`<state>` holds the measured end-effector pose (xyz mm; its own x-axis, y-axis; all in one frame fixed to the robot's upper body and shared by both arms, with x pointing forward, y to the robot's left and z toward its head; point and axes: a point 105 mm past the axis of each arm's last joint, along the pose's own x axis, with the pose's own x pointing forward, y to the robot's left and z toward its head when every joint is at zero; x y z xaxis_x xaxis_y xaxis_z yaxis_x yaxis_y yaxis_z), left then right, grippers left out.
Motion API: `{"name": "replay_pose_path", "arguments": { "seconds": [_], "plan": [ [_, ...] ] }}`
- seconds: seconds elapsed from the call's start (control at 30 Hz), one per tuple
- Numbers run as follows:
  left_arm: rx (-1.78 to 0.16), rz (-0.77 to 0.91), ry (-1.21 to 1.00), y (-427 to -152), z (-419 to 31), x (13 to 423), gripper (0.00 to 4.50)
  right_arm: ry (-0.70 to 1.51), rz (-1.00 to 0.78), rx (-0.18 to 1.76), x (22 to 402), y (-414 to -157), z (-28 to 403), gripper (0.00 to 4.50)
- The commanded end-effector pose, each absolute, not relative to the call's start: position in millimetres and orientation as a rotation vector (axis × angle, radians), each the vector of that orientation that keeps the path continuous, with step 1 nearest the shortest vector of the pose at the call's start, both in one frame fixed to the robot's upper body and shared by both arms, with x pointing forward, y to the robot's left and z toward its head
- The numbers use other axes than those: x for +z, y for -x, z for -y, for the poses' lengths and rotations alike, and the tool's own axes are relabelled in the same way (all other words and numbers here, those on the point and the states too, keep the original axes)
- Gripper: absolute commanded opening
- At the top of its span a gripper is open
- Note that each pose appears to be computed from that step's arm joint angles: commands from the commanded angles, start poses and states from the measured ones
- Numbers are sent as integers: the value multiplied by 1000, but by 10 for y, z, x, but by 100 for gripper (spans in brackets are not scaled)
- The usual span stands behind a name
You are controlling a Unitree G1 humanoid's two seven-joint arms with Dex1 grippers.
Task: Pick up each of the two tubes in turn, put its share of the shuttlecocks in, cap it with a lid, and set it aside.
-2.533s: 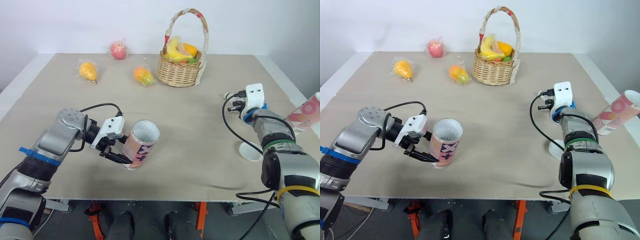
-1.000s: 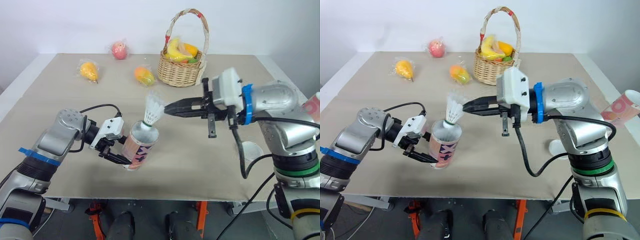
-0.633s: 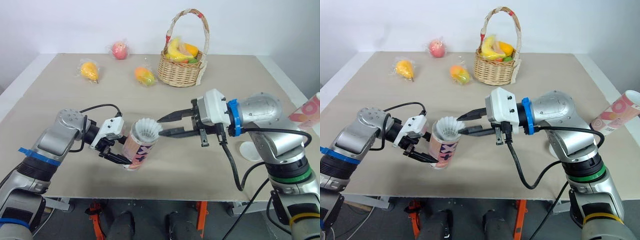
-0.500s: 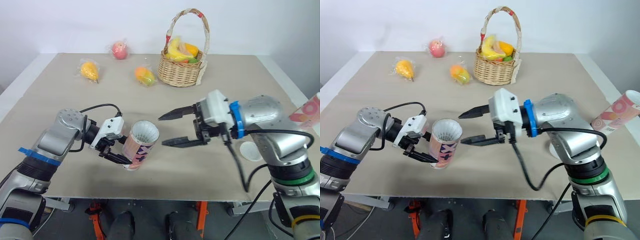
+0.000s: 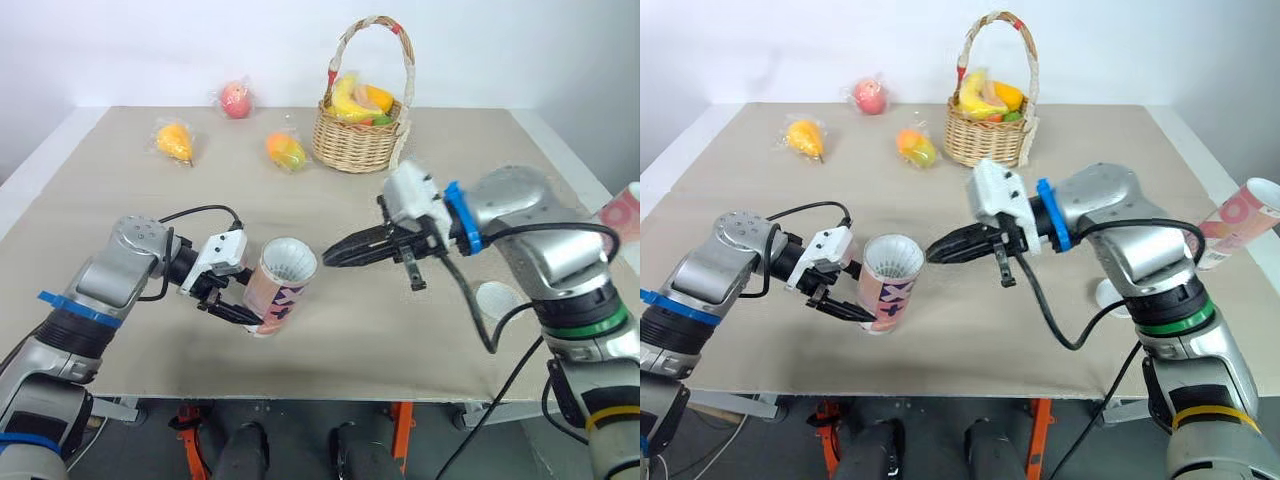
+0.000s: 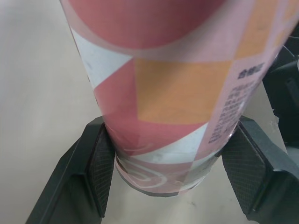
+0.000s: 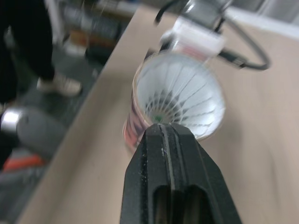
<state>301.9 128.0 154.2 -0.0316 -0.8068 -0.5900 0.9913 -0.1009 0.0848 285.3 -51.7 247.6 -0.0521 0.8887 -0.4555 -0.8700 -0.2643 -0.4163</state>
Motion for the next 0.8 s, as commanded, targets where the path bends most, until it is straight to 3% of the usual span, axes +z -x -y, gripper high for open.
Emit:
{"name": "replay_pose_path", "arguments": {
  "seconds": [0.03,0.43,0.7,0.8],
  "plan": [
    [-1593,-371,-627,-3036,-1255,1637,317,902,101,1723,2590,-2889,329,5],
    [-1583,-362,-620,-3049,-1246,1633,317,1358,-67,1877,2251,-3108,-3,5],
    [-1574,-356,-611,-3044,-1243,1628,317,1347,-39,1990,2080,-2985,-243,5],
    [-1572,-359,-605,-3033,-1254,1619,317,1298,-25,1979,2189,-2998,-212,5]
  ]
}}
